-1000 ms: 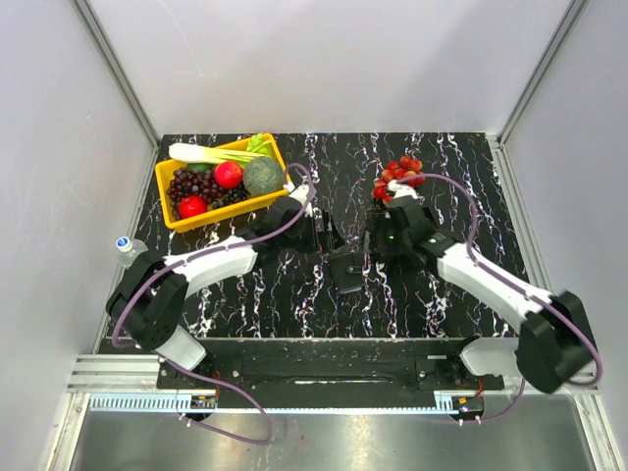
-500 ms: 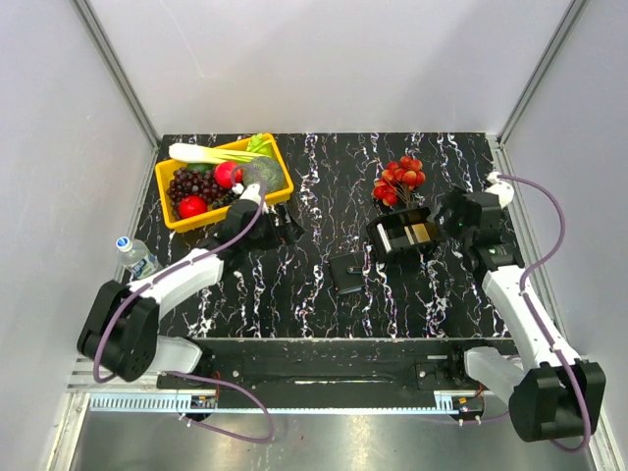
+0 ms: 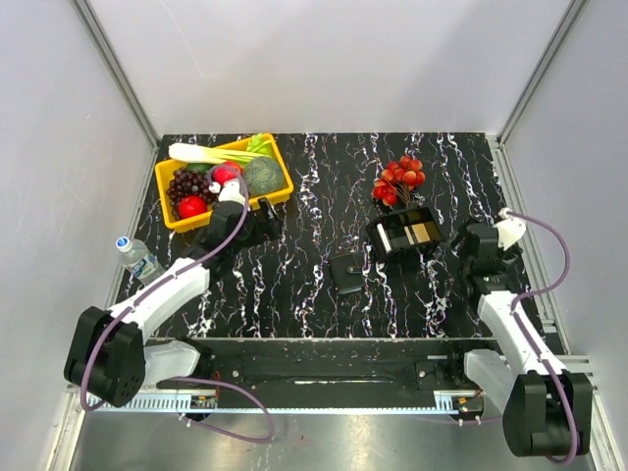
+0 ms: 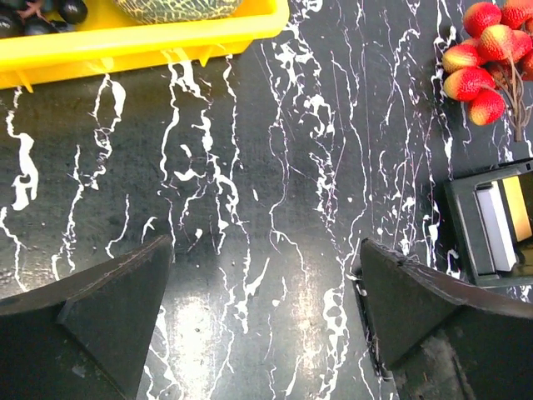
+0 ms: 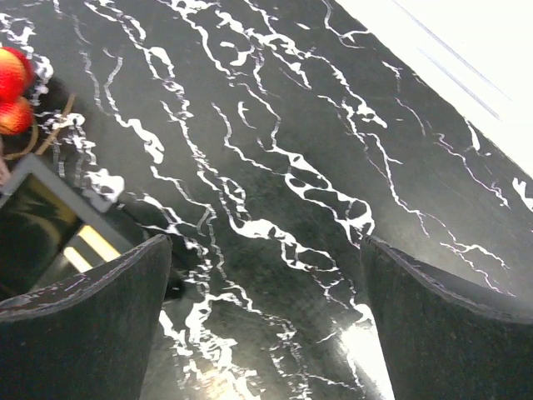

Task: Put the credit cards into the card holder
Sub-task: Reset both arms

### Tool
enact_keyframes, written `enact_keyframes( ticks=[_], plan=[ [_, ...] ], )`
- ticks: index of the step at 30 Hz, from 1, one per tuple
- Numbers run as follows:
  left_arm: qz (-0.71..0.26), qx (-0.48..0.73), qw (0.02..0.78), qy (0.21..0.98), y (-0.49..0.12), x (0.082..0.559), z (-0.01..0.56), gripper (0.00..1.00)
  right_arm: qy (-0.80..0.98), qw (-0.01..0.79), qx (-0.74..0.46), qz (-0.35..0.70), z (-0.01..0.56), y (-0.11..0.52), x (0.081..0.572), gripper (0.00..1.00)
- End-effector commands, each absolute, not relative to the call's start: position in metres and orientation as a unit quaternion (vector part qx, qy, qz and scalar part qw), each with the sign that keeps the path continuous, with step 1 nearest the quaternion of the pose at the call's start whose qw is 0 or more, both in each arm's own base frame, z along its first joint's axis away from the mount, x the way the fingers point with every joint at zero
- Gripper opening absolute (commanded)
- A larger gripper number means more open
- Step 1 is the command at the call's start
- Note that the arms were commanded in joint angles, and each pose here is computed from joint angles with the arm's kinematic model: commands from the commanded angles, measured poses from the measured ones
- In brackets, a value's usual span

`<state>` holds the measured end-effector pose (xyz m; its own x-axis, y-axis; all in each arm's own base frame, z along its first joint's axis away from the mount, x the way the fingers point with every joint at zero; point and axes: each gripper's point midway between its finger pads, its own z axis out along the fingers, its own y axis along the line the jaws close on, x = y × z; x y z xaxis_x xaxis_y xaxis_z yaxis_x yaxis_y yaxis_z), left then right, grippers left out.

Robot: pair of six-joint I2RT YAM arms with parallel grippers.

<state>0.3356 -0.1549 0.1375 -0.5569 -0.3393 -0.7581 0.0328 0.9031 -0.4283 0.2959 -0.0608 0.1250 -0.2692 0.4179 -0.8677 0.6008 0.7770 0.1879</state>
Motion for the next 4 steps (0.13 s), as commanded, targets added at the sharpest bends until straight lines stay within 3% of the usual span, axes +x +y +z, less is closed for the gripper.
enact_keyframes(
  ticks=[1, 4],
  plan=[
    [-0.166, -0.101, 0.504, 0.841, -0.134, 0.341, 0.15, 0.99, 0.715, 0.605, 0.333, -0.109, 0.146, -0.08, 0.302, 0.99],
    [-0.138, -0.13, 0.519, 0.833, -0.117, 0.341, 0.15, 0.99, 0.698, 0.639, 0.309, -0.092, 0.144, -0.075, 0.304, 0.99]
  ],
)
